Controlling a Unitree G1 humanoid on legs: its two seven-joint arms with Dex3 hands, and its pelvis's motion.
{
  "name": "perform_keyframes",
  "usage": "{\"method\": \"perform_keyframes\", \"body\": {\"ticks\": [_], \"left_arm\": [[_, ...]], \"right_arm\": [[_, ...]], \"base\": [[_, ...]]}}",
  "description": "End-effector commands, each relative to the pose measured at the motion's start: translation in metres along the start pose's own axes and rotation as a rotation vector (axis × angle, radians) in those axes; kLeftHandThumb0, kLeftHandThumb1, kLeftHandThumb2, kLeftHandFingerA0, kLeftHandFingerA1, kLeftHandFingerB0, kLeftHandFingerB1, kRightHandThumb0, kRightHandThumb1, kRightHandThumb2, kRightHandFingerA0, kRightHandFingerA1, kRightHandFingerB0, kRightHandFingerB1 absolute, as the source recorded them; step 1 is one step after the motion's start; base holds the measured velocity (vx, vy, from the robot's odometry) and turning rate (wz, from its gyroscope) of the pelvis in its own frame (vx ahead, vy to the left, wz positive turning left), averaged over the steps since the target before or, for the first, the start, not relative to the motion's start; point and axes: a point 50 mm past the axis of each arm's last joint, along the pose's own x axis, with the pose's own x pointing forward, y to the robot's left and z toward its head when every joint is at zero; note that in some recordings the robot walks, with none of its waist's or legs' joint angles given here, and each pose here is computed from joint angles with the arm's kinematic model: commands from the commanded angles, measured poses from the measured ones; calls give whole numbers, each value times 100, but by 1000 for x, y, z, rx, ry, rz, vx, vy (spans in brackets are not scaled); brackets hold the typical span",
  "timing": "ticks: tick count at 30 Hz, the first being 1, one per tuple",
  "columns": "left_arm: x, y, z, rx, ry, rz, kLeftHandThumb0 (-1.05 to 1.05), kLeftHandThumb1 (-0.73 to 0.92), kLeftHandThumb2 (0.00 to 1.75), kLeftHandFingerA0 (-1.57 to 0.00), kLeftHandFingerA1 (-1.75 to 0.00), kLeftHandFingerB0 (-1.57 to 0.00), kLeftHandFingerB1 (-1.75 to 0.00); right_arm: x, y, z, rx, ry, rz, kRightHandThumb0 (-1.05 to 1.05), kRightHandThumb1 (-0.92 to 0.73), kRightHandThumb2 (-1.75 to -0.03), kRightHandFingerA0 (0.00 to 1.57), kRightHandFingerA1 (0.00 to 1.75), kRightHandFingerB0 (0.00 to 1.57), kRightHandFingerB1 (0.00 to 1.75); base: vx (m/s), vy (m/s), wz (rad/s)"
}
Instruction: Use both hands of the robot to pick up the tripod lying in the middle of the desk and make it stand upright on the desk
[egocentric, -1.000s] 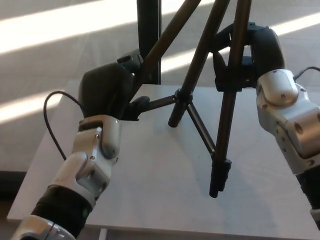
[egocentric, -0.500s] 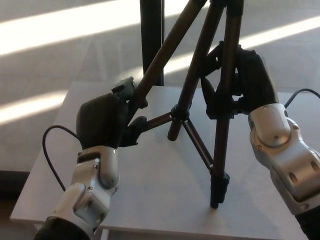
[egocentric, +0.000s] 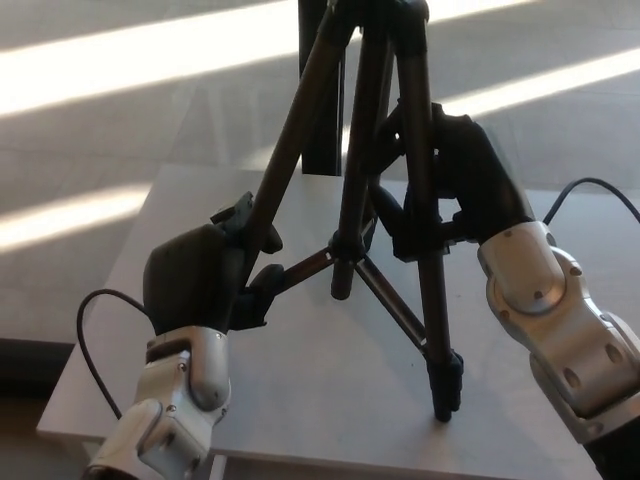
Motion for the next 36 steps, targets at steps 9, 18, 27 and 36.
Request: {"method": "perform_keyframes", "body": {"ticks": [9, 18, 27, 36], "left_arm": [[-34, -29, -27, 122, 36, -202, -18, 59, 97, -89, -175, -74, -149], [-34, -29, -30, 82, 111, -231, -20, 64, 82, -80, -168, -76, -124], [-31, -30, -30, 76, 170, -302, -44, 72, 60, -66, -76, -24, -36], [-37, -31, -37, 107, 224, -369, -65, 73, 71, -7, -40, -1, -10]], "right_arm": [[-3, -4, -17, -74, 27, 12, -11, -37, -138, 97, 170, 89, 153], [-6, -7, -31, -69, 99, 29, -15, -49, -115, 95, 138, 90, 96], [-12, -1, -36, -133, 197, 142, -71, -49, -92, 2, 52, 5, 23], [-19, 5, -38, -234, 226, 186, -100, -60, -85, 0, 0, 0, 0]], "base": [[0, 0, 0], [0, 0, 0], [0, 0, 0], [0, 0, 0]]}}
